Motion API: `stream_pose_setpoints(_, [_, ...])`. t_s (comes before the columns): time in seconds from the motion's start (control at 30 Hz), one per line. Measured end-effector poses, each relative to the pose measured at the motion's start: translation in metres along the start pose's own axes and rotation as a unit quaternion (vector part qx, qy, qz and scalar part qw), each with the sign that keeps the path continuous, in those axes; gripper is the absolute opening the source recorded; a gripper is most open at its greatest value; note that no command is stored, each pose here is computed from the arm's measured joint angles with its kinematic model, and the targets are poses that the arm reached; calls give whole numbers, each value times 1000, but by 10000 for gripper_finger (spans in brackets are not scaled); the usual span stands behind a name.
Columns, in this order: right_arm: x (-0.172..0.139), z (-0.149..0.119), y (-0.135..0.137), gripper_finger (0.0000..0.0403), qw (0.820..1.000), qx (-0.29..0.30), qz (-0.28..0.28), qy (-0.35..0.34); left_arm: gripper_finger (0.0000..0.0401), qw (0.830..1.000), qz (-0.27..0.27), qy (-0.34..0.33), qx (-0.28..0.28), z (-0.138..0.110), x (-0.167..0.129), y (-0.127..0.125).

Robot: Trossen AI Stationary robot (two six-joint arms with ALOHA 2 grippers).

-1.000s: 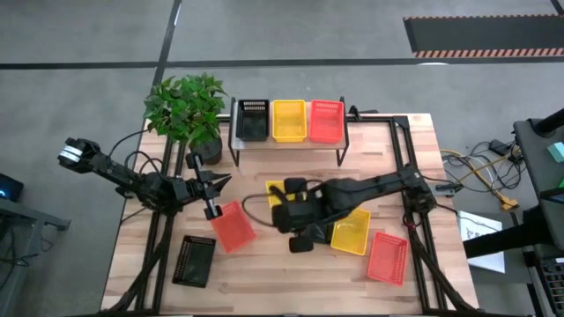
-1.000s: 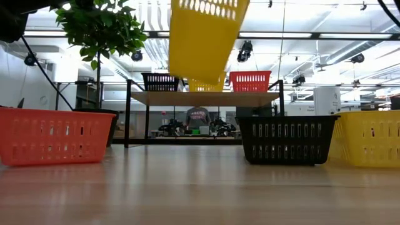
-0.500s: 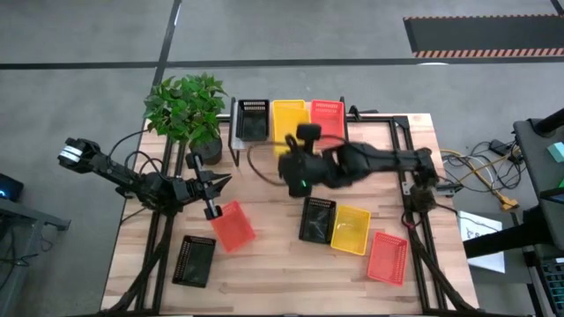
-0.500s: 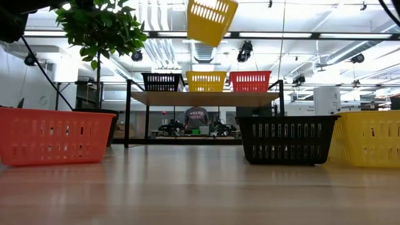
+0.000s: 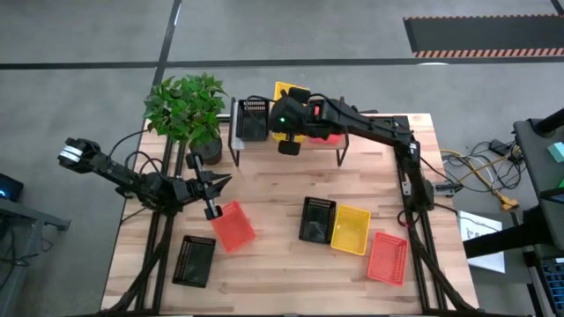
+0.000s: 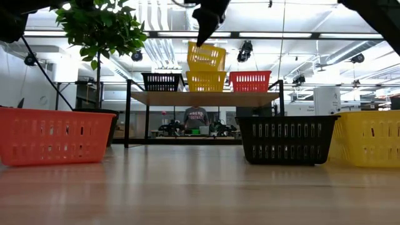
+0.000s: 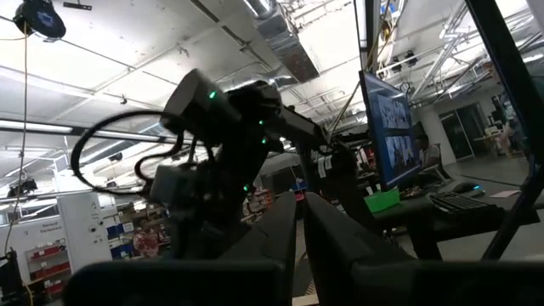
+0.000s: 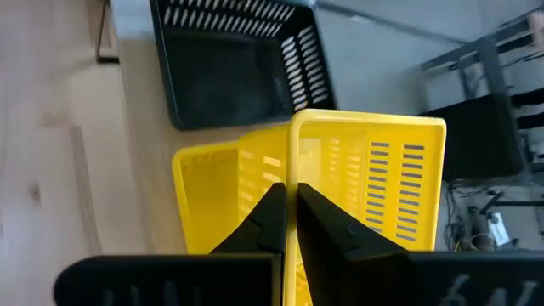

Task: Stack baskets on shelf by color
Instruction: Stack the left yellow bin on top of the other yellow bin on the shelf

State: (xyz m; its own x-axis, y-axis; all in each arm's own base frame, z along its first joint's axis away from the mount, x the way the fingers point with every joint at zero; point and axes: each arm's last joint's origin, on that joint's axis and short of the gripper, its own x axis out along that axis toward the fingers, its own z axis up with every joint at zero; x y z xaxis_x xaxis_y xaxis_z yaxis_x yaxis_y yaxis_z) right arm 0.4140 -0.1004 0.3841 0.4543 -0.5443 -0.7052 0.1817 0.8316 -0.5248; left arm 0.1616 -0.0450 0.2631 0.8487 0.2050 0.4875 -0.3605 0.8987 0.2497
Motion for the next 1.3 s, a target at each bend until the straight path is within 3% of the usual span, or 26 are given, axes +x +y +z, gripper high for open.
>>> stream_pose_setpoints(0.73, [26, -1, 11, 12, 999, 7, 36, 18, 10, 1000, 0, 0, 0, 0, 0, 0])
stream_pose_setpoints(1.03, [26, -1, 13, 13, 997, 55, 49, 19, 10, 1000, 0, 0, 0, 0, 0, 0])
stream_pose_setpoints(1.3, [26, -3, 14, 14, 998, 32, 55, 25, 10, 1000, 0, 0, -1, 0, 0, 0])
